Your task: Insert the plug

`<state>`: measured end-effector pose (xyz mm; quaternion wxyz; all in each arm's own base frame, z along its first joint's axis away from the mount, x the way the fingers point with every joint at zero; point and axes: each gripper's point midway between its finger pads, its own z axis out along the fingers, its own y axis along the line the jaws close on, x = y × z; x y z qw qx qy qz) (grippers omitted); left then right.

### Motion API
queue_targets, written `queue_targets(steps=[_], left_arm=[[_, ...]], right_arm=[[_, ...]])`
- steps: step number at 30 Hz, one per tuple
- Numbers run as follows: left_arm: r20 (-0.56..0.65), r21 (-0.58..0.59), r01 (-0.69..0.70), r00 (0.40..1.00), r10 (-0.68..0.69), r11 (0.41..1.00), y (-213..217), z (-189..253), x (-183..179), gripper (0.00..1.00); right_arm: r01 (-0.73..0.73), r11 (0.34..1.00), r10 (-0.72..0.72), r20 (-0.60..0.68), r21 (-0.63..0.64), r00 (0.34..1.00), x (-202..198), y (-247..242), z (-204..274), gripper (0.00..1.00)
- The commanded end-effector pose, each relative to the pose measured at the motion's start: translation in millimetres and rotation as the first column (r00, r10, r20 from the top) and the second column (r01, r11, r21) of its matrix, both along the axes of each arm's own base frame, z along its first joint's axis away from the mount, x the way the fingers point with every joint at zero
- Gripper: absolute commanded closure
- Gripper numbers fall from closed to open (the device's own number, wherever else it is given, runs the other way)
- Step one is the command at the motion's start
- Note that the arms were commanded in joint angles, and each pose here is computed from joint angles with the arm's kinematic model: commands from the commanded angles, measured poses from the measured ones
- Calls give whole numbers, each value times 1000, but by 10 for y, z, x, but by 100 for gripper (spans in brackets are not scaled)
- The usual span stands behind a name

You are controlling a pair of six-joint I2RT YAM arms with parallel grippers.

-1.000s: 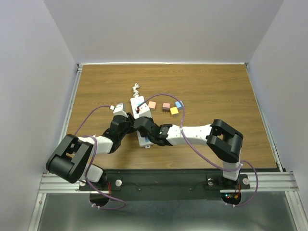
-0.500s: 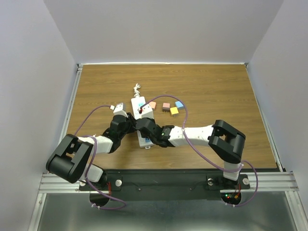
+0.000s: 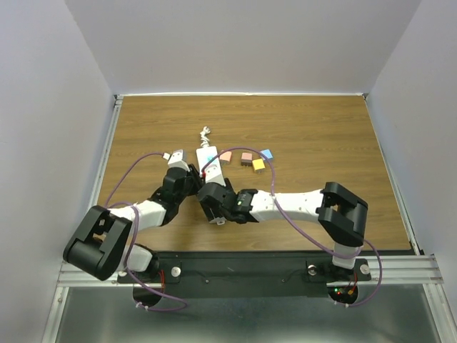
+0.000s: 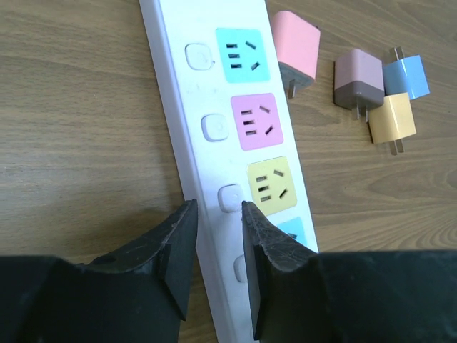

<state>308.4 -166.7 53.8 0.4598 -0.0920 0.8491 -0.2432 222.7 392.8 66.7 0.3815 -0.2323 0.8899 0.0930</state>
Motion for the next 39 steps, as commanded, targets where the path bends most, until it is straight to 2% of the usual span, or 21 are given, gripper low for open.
queue_targets(steps=[1,3,4,6,7,9,14,16,20,21,22,27,32,39], left_arm=[[99,7,-17,995,16,1000,5,388,172,58],[118,29,-37,992,34,999,52,482,207,56],[143,42,-49,989,42,998,68,578,261,51],[173,52,-50,984,40,997,73,712,300,44],[183,59,-54,982,43,997,82,764,320,38],[231,68,-44,973,27,997,52,964,398,34],[277,109,7,960,-37,994,-177,1230,569,31],[261,140,22,964,-58,990,-295,1181,621,31],[296,183,98,944,-150,978,-771,1351,748,30],[265,215,132,946,-187,968,-920,1198,760,30],[280,238,143,937,-208,961,-1013,1276,834,30],[182,346,166,954,-239,924,-1162,861,1060,29],[135,439,163,960,-244,884,-1129,663,1181,28],[92,482,174,965,-247,859,-1068,431,1159,28]], right_arm=[[36,993,-47,106,109,993,155,23,732,27],[42,988,-63,138,148,988,185,-52,982,22],[42,984,-70,158,173,985,197,-114,1138,20],[76,977,-109,163,198,981,317,-281,1247,20],[83,977,-113,146,194,983,333,-380,1189,19],[112,968,-145,136,227,980,429,-595,1283,19],[240,943,-267,93,228,959,817,-1336,1164,18],[287,925,-318,93,250,944,954,-1614,1213,18],[320,903,-353,69,287,933,1057,-1912,1197,16],[328,899,-358,56,289,932,1055,-1971,1145,16],[325,888,-358,44,324,933,1087,-2022,1187,16],[327,870,-355,10,368,935,1080,-2135,1164,16],[327,868,-350,-5,374,937,1063,-2210,1127,16],[325,863,-345,-17,386,938,1071,-2249,1123,16]])
